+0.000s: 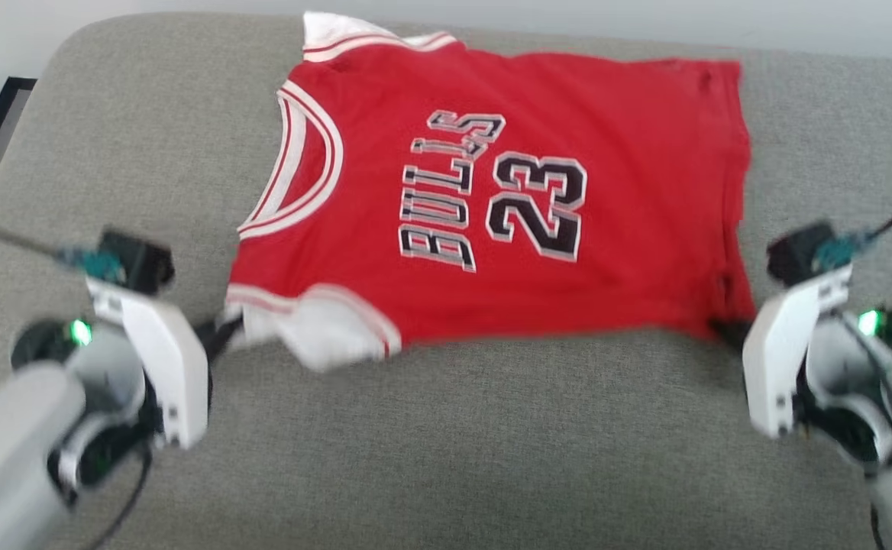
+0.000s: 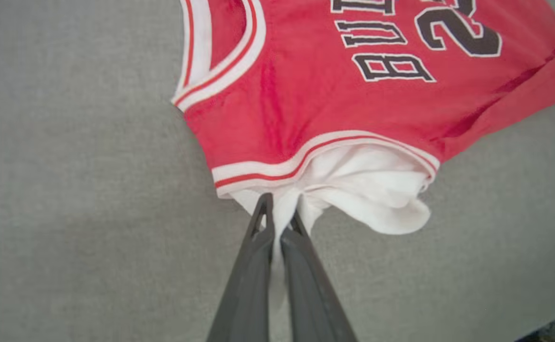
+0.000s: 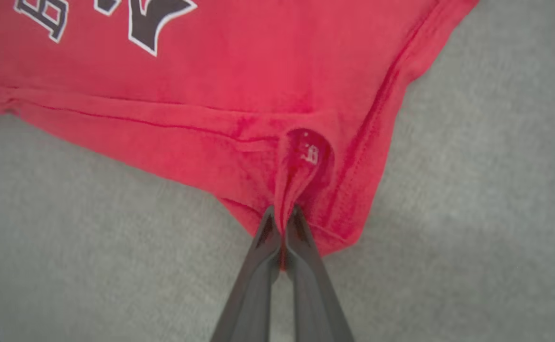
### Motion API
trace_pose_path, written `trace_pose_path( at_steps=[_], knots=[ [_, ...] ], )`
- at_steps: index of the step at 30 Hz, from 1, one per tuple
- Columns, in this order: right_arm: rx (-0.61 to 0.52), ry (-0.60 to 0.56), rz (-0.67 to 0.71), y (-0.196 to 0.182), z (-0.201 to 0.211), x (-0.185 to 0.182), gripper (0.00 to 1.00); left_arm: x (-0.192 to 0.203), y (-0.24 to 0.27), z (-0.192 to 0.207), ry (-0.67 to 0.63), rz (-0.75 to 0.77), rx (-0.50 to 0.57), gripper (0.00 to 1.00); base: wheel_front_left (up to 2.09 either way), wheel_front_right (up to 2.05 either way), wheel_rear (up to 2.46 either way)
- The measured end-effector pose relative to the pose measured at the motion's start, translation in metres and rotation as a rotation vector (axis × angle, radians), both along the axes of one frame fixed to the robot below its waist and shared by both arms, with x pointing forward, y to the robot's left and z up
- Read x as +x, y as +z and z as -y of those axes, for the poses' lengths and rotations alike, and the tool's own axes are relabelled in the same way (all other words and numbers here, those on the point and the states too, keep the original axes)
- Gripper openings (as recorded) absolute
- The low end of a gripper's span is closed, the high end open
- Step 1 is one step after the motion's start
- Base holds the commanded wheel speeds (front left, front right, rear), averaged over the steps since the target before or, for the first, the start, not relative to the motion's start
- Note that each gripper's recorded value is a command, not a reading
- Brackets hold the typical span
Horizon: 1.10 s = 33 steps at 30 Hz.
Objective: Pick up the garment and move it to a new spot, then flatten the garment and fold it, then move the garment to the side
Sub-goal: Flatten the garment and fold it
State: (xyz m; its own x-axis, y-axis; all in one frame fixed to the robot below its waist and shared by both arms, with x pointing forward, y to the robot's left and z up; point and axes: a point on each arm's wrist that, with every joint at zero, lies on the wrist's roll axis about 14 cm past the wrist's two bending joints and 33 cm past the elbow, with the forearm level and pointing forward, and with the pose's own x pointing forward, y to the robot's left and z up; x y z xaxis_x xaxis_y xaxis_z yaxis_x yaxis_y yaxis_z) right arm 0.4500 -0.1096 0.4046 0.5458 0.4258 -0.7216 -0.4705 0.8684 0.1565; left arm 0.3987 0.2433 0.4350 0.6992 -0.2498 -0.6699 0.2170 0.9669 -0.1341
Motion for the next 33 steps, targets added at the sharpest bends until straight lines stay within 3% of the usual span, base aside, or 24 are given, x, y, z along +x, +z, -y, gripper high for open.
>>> trace_pose_path(
  at_steps=[13, 20, 25, 33],
  knots=[
    [-0.032, 0.064, -0.285, -0.018, 0.019, -0.093, 0.0, -0.092, -0.035, 0.013, 0.072, -0.286, -0.046, 0.0, 0.0, 0.0, 0.0],
    [-0.04, 0.073, -0.367, -0.021, 0.025, -0.119, 0.0, -0.127, -0.043, 0.021, 0.076, -0.429, -0.05, 0.0, 0.0, 0.0, 0.0],
    [-0.006, 0.052, -0.328, -0.011, 0.022, -0.112, 0.0, -0.116, -0.033, 0.017, 0.067, -0.386, -0.031, 0.0, 0.0, 0.0, 0.0],
    [0.026, -0.006, -0.171, 0.018, 0.022, -0.075, 0.0, -0.04, 0.019, 0.007, -0.024, -0.106, 0.074, 0.0, 0.0, 0.0, 0.0]
  ],
)
